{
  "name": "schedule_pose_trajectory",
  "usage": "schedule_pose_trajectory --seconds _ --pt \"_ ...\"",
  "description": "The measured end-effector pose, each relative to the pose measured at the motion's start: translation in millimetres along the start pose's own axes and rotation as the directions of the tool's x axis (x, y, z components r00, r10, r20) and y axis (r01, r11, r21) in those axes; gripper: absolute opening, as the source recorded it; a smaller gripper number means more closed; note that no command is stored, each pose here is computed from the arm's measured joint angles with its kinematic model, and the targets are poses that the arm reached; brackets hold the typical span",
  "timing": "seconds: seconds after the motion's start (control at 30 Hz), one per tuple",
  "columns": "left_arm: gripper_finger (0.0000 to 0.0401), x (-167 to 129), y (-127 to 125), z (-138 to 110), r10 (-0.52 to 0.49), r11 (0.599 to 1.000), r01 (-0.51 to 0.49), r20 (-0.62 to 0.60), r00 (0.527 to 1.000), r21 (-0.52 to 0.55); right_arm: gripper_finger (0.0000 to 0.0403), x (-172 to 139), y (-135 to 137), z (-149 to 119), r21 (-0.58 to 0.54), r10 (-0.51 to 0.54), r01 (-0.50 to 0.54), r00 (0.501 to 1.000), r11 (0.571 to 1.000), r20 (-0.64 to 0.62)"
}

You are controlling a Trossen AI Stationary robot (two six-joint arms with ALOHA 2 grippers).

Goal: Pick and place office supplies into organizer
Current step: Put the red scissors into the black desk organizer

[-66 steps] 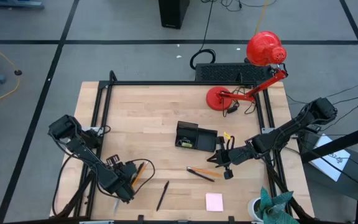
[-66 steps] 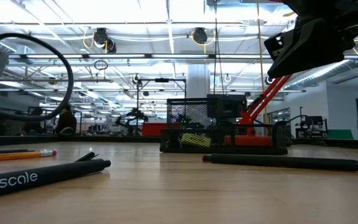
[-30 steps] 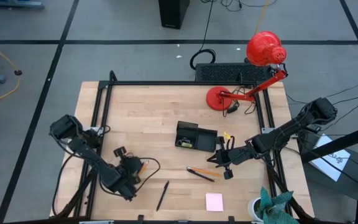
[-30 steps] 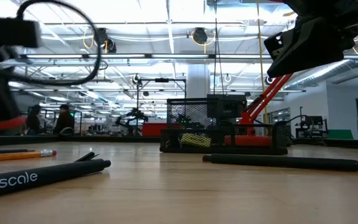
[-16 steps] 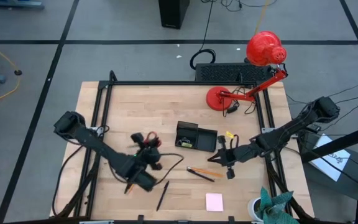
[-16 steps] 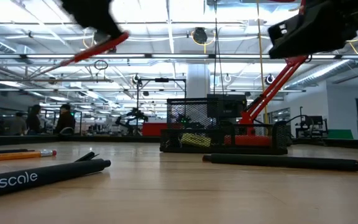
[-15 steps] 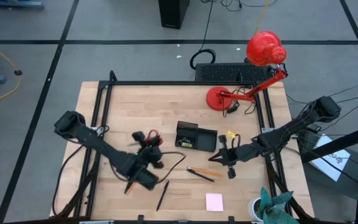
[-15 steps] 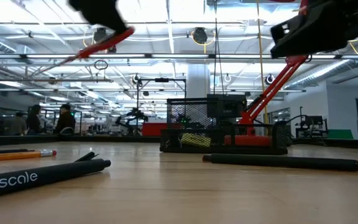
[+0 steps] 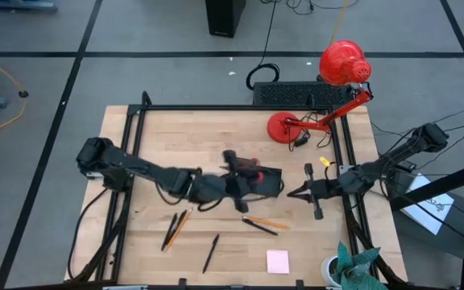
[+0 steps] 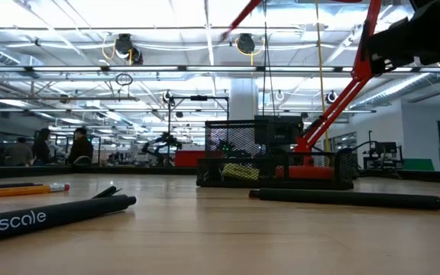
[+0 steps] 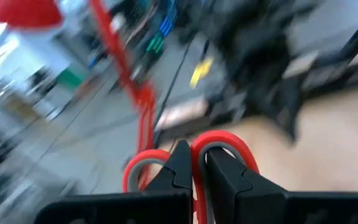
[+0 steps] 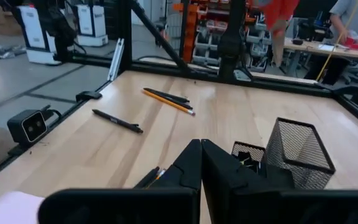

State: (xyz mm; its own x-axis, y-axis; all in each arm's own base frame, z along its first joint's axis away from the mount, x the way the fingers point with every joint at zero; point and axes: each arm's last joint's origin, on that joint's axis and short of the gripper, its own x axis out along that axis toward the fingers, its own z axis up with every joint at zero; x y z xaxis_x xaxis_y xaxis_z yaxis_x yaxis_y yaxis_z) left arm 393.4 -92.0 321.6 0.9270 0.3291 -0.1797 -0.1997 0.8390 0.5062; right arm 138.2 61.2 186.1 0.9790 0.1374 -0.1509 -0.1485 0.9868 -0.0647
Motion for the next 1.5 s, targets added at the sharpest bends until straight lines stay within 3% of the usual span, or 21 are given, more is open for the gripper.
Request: schedule_pose_trajectory --seconds 0.1,0.33,0.47,0.67,0.73,0.87,1.23,1.5 --pt "0.0016 12 18 1 -0.1 0.994 0.105 0.122 0.988 -0.037 0.0 -7 -2 -8 0.006 0.001 -0.001 1.0 1.0 0.016" --pt "0.0016 32 50 -13 -0.255 0.952 0.286 0.223 0.941 -0.114 0.0 -18 -6 -17 0.023 0.0 -0.001 0.998 1.0 0.066" --pt "0.0016 41 59 -20 -0.347 0.911 0.395 0.303 0.888 -0.116 0.0 -20 -7 -15 0.03 -0.001 -0.002 0.996 1.0 0.092" --pt "0.0016 53 62 -59 -0.42 0.862 0.495 0.391 0.819 -0.111 0.0 -20 -7 -15 0.034 -0.001 -0.002 0.996 0.999 0.09" --pt "0.0016 52 65 -72 -0.397 0.858 0.499 0.46 0.794 -0.12 0.0 -20 -7 -16 0.04 -0.001 -0.002 0.996 0.999 0.084" --pt "0.0016 50 71 -95 -0.339 0.86 0.48 0.507 0.792 -0.175 0.0 -20 -7 -16 0.054 -0.001 -0.004 0.997 0.999 0.079" --pt "0.0016 53 78 -111 -0.329 0.86 0.463 0.459 0.825 -0.216 0.0 -19 -7 -17 0.051 -0.002 -0.002 0.997 0.999 0.077" --pt "0.0016 73 57 -137 -0.334 0.851 0.453 0.393 0.857 -0.265 0.0 -19 -7 -17 0.048 -0.004 0.001 0.997 0.999 0.077"
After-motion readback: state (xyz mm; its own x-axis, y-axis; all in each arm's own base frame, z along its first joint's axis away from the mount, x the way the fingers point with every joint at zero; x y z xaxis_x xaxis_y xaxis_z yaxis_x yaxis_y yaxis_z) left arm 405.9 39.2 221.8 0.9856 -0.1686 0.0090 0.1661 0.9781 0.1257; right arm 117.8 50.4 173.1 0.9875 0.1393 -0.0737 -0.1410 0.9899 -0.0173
